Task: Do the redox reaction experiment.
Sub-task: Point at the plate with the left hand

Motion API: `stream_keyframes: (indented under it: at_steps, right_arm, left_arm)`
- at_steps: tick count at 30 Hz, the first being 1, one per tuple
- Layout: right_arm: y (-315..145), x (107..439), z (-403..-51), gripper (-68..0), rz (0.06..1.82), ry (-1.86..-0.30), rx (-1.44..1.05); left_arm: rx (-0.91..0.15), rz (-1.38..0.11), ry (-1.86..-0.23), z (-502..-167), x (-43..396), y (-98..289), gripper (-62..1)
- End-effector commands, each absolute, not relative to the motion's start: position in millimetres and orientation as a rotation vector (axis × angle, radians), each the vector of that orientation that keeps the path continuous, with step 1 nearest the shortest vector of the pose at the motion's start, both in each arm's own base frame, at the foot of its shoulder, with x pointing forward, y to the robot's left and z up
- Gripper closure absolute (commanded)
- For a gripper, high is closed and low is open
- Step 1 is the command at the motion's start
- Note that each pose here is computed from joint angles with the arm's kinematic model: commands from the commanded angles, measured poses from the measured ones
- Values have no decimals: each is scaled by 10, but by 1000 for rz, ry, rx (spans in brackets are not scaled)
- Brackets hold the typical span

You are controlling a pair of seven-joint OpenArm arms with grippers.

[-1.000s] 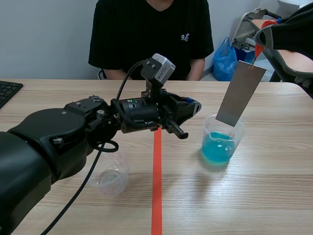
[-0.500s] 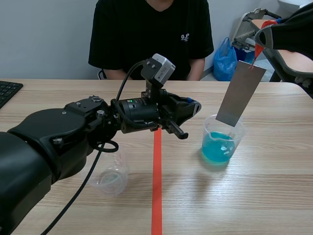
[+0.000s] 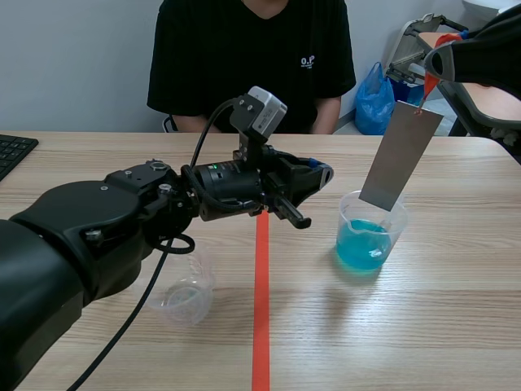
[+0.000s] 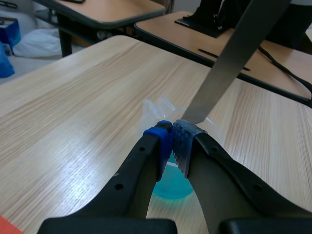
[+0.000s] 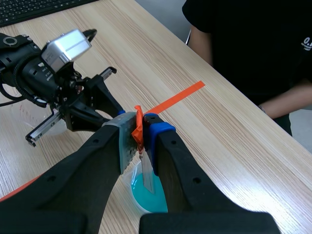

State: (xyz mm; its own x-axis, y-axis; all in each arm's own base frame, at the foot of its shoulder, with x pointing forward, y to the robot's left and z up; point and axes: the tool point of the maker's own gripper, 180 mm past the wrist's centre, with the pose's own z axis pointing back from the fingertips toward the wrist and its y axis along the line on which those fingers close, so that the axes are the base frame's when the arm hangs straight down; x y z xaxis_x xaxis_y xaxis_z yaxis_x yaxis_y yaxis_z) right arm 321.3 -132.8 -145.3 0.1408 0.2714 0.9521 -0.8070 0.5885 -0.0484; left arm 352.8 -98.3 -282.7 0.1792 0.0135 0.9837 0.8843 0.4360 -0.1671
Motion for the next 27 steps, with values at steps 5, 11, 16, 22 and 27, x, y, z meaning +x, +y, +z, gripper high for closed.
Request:
stream_keyframes:
  at_steps: [5, 11, 16, 22, 27]
  right_arm:
    - [-1348, 3234, -1301, -15, 853, -1227, 545]
    - [-1348, 3233, -1301, -15, 853, -1227, 545]
    - [-1353, 3229, -1301, -15, 859, -1224, 542]
    - [-1353, 3229, -1301, -15, 859, -1224, 542]
    - [-1354, 3229, -1304, -15, 859, -1223, 541]
  left_arm:
    - [-834, -723, -1309, -2743, 3802, -549, -36]
    - [-677, -722, -1333, -2735, 3969, 166, -36]
    - [-581, -699, -1383, -2573, 3929, 848, -36]
    - [-450, -696, -1348, -2666, 3661, 1532, -36]
    - [-377, -623, -1304, -2847, 3358, 2031, -36]
